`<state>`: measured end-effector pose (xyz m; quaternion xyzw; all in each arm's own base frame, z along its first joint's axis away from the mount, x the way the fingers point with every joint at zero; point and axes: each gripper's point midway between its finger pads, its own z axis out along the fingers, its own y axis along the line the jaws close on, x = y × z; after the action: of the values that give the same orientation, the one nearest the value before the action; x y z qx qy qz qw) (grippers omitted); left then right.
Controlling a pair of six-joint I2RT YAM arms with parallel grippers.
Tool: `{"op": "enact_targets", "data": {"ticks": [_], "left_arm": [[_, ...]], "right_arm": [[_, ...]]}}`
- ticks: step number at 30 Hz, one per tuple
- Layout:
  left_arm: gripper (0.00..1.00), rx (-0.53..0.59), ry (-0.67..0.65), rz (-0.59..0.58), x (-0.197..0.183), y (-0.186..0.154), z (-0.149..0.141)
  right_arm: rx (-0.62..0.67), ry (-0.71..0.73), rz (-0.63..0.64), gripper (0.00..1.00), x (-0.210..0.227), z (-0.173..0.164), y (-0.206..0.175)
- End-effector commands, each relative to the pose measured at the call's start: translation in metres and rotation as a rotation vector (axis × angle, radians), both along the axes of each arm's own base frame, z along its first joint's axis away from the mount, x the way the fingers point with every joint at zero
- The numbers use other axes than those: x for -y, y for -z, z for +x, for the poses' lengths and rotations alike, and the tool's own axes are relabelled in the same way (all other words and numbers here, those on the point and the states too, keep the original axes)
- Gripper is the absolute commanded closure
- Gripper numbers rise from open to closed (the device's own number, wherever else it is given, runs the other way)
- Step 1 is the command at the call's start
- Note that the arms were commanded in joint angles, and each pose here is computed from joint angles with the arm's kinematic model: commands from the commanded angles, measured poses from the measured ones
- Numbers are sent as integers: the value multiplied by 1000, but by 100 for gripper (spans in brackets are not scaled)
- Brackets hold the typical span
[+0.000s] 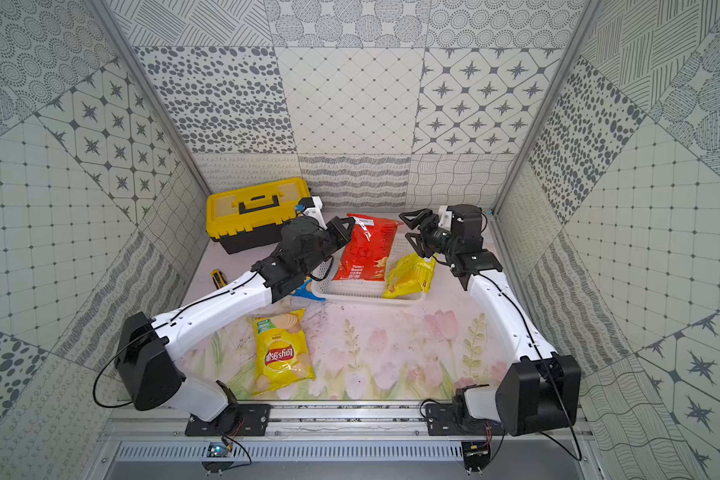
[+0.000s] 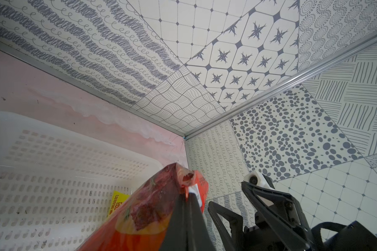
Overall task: Put the potato chips into the basket
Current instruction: Place the potato chip in the basket.
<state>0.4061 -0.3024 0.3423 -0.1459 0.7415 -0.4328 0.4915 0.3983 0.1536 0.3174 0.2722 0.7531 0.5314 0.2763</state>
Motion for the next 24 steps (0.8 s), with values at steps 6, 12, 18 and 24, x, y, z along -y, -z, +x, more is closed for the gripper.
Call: {"op": "enact_targets", "data": {"ticks": [6,12,18,24], "left_arm": [[100,62,23,-115,-4,-21,-9],[100,74,31,-124,-3,-24,-9],[100,62,53,-154,0,-23,-14],[100,60,61,-181,-2,-22,-18]], "right_arm": [[40,-13,10,31,-5,20,-9],[14,-16,2,33,-5,18,2],[5,-17,3,33,-6,20,7],[-13,-32,8,33,-10,22,13]]}}
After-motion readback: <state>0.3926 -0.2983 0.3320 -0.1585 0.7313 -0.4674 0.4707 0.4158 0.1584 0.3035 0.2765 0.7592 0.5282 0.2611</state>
